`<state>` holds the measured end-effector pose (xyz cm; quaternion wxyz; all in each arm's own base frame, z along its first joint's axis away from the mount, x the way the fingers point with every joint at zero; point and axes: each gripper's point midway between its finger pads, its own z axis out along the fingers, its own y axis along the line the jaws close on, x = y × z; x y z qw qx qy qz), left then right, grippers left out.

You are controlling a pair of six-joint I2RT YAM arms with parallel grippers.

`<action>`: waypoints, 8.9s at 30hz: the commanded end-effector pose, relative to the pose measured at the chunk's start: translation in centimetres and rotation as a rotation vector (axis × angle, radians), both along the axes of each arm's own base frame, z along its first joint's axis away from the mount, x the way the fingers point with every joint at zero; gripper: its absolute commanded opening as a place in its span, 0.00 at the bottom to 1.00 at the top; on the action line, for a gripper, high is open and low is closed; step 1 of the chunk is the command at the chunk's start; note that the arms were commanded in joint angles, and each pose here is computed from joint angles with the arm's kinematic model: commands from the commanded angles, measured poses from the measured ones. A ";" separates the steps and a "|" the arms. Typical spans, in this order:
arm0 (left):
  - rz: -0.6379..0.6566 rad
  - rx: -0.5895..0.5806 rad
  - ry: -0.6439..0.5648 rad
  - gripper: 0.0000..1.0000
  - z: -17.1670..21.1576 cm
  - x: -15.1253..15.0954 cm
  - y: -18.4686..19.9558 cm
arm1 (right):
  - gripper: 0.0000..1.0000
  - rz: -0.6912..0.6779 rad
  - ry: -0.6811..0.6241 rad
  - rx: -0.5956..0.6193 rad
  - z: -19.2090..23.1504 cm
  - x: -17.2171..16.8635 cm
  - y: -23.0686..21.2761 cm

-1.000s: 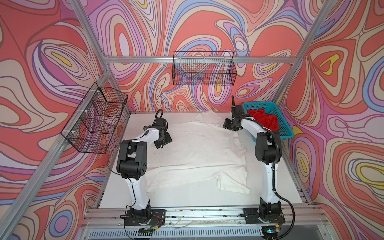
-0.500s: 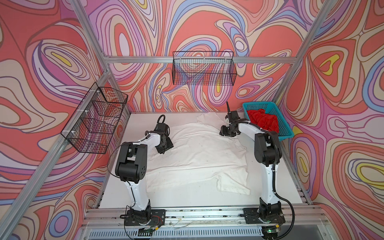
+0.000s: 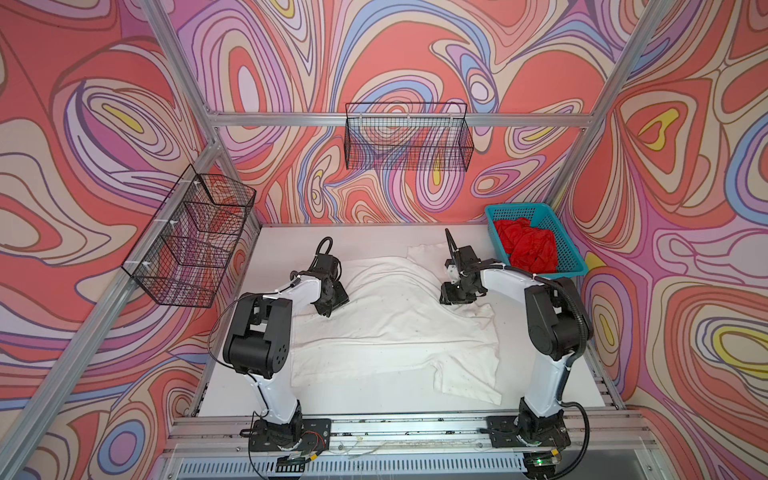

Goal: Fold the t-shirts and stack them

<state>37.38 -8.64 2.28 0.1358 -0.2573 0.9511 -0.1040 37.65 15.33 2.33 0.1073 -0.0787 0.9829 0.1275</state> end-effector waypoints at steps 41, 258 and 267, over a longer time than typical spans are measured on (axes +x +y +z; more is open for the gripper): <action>-0.063 0.007 0.040 0.71 5.9 -2.5 -1.0 | 0.41 -0.403 -0.259 -0.066 0.3 22.5 -8.6; 0.209 0.108 -0.008 0.00 3.3 -3.1 12.8 | 0.00 -0.467 -0.094 0.020 7.2 -7.7 -10.6; 0.198 0.090 -0.012 0.00 3.3 -2.7 12.5 | 0.00 -0.468 -0.085 0.023 6.6 -7.7 -10.5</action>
